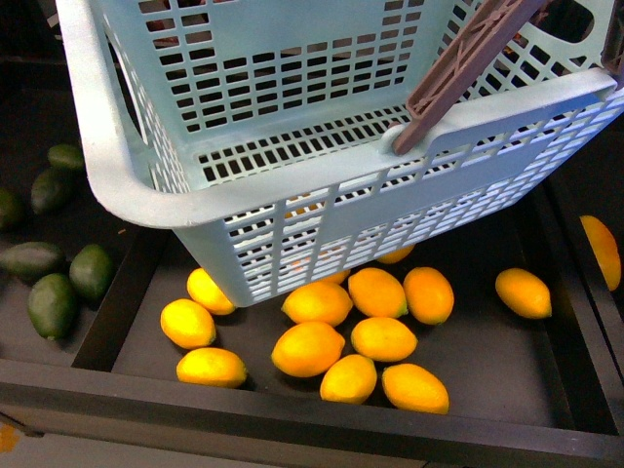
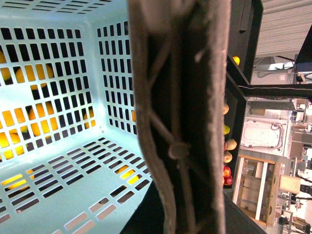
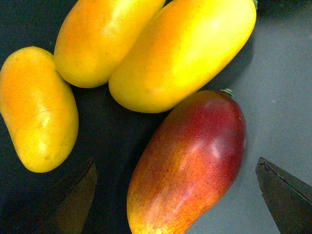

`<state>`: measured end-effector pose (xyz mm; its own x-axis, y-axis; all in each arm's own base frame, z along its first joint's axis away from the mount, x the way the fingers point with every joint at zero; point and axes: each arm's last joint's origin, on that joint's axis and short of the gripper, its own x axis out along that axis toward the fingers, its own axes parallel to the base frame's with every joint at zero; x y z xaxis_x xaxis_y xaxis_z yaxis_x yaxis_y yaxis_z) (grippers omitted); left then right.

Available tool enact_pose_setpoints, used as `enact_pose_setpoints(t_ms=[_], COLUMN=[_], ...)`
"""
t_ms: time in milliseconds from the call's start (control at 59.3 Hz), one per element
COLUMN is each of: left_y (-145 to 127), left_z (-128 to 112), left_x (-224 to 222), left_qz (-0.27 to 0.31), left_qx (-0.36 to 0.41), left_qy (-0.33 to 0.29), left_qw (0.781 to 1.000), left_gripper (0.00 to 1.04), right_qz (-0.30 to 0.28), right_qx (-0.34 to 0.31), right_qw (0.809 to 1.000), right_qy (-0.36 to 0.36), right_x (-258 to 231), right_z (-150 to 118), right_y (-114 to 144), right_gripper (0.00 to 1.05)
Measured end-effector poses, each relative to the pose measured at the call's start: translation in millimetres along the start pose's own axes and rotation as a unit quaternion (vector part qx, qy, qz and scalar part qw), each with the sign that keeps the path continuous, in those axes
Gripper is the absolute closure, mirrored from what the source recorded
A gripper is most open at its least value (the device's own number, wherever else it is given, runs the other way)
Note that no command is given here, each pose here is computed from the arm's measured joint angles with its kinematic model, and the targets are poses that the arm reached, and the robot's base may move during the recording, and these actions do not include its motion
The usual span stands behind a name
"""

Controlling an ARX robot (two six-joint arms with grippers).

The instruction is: Pick mango and avocado into basket

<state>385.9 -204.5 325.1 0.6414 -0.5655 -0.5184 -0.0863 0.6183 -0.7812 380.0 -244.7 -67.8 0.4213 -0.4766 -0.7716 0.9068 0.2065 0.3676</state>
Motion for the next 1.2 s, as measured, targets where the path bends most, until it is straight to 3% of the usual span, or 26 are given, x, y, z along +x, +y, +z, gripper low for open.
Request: enact_pose_setpoints(t_ms=[641,1197], left_y=[0,0], left_z=[0,0], left_x=[0,0], left_qz=[0.000,0.000], left_qx=[0.000,0.000], left_qy=[0.000,0.000], left_qw=[1.000,1.000], left_gripper=[0.99,0.99], right_qz=[-0.008,0.003], right_qx=[0.004,-0.018], right_qw=[1.000,1.000], right_qy=[0.010,0.018], right_x=[33,51], right_z=[-10,-23], right_y=[6,38], right_gripper=[0.08,0.08])
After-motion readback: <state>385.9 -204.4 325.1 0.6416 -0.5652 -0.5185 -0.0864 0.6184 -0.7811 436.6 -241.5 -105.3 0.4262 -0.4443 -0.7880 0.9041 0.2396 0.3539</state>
